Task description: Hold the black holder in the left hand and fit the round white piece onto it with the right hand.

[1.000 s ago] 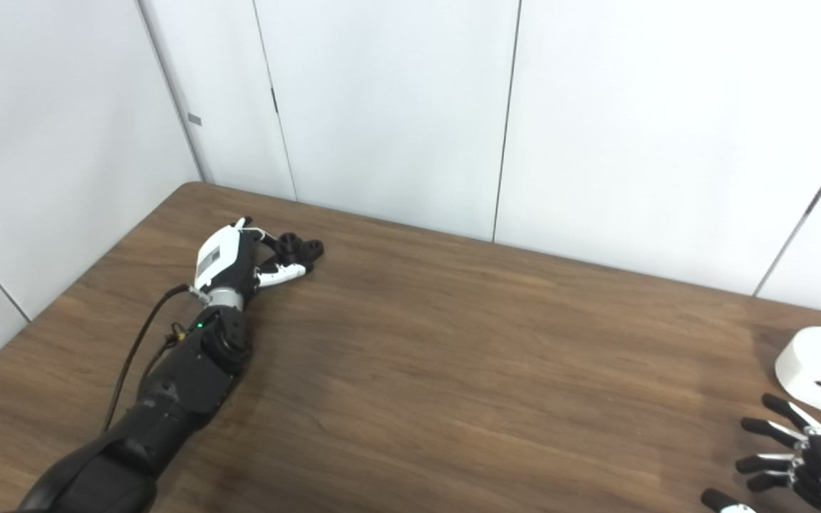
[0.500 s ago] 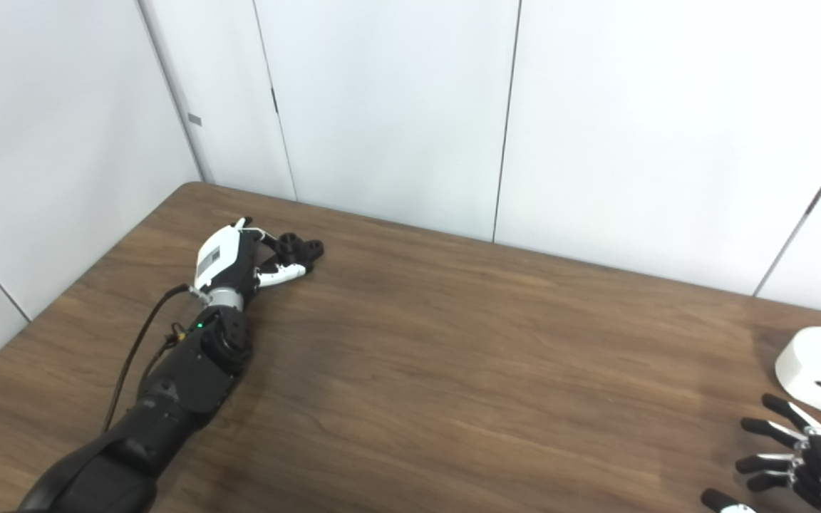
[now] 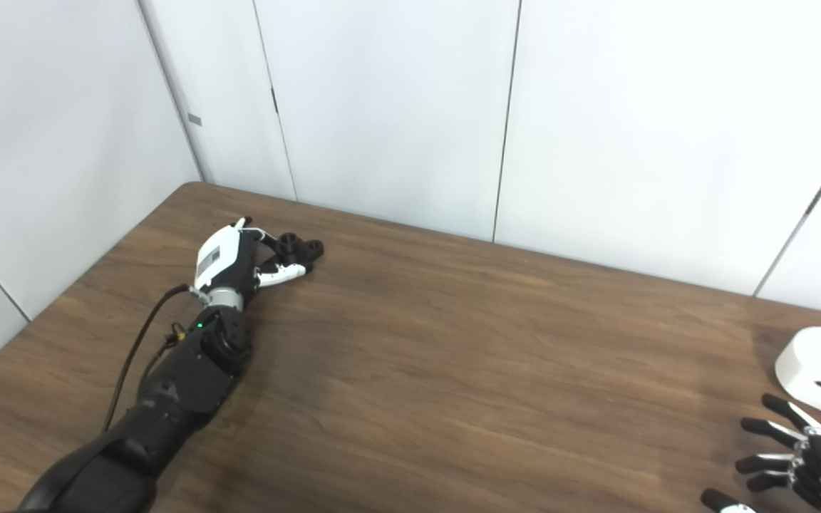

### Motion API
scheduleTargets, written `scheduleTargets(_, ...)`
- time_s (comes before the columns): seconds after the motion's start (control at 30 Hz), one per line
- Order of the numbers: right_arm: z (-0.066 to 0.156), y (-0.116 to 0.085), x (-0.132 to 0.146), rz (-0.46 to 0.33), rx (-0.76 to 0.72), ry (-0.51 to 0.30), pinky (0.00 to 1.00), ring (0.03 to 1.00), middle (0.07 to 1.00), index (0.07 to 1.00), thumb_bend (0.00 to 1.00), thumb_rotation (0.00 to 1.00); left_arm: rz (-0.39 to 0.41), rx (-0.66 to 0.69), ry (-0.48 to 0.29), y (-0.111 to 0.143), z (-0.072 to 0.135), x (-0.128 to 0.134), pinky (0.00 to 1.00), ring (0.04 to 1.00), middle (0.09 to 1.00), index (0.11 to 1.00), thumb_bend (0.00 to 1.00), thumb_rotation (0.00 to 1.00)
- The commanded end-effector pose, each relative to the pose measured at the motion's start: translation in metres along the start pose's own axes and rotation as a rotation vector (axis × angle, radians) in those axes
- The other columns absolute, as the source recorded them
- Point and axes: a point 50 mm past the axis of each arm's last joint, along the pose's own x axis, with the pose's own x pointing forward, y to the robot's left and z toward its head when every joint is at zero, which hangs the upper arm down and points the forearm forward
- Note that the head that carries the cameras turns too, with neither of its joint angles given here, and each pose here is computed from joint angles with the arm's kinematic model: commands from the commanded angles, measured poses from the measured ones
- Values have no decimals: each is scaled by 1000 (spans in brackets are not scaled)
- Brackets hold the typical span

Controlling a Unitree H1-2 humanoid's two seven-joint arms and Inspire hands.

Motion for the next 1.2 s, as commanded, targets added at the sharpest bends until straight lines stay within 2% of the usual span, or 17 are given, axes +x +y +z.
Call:
scheduleTargets(0.0,16,-11,6,-11,-24,-73,444,539,730,837,660,63,-119,60,107,-26,-31,-17,1000,1000,963,495,519,75)
scheduleTargets(1.17,16,-11,6,-11,-24,-73,444,539,730,837,660,63,-119,60,107,-26,-31,-17,1000,1000,963,494,519,75)
